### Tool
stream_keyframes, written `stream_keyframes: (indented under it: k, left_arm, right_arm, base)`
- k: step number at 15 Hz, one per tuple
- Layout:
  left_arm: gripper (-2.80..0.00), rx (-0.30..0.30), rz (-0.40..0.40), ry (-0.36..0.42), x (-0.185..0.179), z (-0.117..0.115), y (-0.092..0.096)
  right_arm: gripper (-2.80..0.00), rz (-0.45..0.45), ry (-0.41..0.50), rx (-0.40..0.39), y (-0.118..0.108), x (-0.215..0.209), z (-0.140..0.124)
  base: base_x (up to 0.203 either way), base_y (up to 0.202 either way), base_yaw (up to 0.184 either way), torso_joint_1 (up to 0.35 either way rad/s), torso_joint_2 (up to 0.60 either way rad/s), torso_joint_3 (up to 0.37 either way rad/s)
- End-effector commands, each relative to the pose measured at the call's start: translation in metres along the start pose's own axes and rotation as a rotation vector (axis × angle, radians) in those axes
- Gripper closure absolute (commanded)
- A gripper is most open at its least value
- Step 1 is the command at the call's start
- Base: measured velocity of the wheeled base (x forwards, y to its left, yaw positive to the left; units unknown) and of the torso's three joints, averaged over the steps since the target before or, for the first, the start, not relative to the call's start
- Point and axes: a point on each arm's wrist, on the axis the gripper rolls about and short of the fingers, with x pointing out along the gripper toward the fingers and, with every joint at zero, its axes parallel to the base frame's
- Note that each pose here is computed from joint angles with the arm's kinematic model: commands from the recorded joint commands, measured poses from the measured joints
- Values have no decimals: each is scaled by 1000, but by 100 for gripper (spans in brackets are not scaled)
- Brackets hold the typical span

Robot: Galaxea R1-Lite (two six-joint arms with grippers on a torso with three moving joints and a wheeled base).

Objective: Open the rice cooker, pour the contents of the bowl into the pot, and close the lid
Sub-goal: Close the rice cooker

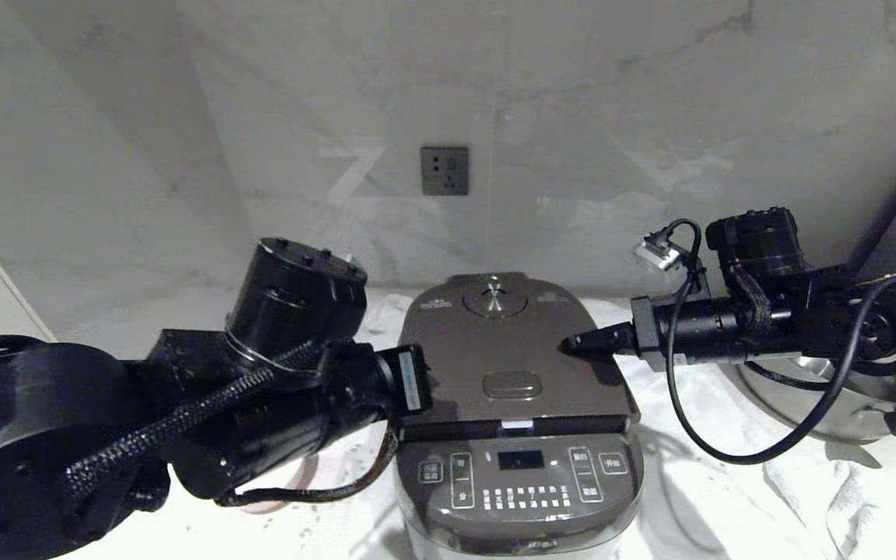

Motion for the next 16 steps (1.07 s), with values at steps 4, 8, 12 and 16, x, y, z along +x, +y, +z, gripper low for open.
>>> stream_keyframes:
  k: [4, 8, 12, 16]
  left_arm:
    - [0, 29, 29, 77, 12, -25, -1]
    - [0, 55, 30, 116, 16, -37, -3]
    - [0, 52, 29, 134, 16, -43, -5]
    - [0, 34, -3, 84, 8, -30, -11]
  right_arm:
    - [0, -3, 22, 8, 0, -5, -15]
    - [0, -7, 22, 8, -1, -6, -15]
    - [0, -15, 28, 23, -6, -5, -18]
    - [0, -2, -14, -20, 9, -17, -12]
  base:
    - [0, 0, 0, 0, 0, 0]
    - [0, 0, 0, 0, 0, 0]
    - [0, 0, 0, 0, 0, 0]
    - [0, 0, 0, 0, 0, 0]
